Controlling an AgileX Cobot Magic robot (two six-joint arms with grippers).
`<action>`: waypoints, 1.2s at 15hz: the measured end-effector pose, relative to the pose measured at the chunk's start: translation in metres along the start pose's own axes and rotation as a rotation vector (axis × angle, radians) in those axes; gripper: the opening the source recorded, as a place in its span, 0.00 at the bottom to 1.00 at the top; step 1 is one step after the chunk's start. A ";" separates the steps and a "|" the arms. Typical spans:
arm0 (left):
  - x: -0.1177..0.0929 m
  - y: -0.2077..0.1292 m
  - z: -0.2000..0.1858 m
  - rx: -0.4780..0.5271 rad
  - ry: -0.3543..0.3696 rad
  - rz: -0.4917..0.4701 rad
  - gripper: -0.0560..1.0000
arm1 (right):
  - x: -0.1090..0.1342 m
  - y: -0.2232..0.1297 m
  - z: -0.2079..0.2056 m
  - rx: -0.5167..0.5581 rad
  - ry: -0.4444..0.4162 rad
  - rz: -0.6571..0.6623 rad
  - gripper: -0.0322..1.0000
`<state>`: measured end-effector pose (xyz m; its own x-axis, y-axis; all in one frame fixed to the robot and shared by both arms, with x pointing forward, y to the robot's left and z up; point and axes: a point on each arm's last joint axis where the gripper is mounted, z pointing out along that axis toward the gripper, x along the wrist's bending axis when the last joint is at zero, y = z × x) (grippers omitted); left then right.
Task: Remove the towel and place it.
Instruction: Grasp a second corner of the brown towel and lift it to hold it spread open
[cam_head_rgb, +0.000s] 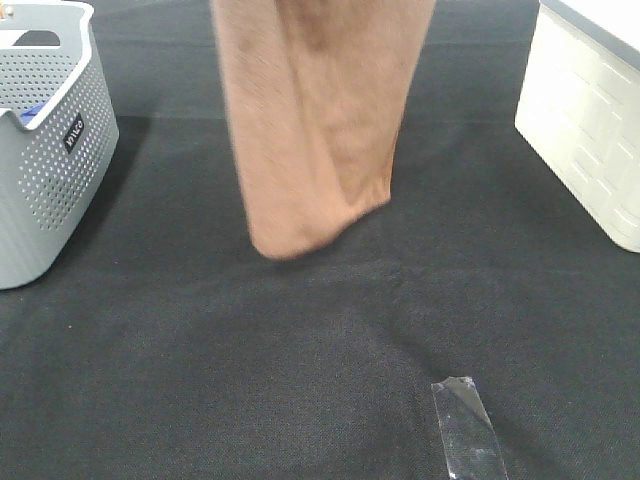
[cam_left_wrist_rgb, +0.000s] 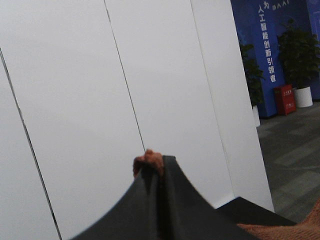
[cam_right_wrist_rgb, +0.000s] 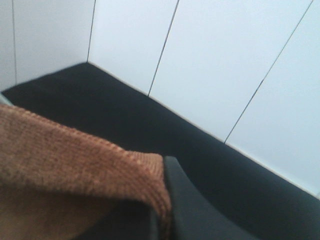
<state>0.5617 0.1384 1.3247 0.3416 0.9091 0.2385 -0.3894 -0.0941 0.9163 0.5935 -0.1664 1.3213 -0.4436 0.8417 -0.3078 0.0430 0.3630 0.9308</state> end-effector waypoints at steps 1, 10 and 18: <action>0.006 -0.004 0.003 -0.017 0.013 0.002 0.05 | -0.001 0.001 0.006 -0.043 -0.019 0.001 0.04; 0.048 -0.072 0.072 -0.119 0.106 0.039 0.05 | -0.004 -0.021 0.091 -0.354 -0.147 0.049 0.04; 0.048 -0.122 0.110 -0.168 0.123 0.054 0.05 | -0.003 -0.045 0.128 -0.413 -0.182 0.074 0.04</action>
<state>0.7199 0.1492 1.2604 0.2139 0.9481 0.2353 -0.5447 -0.0842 0.8344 0.7072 -0.1340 1.2548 -0.2863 0.9294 -0.2329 -0.3088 0.1406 0.9407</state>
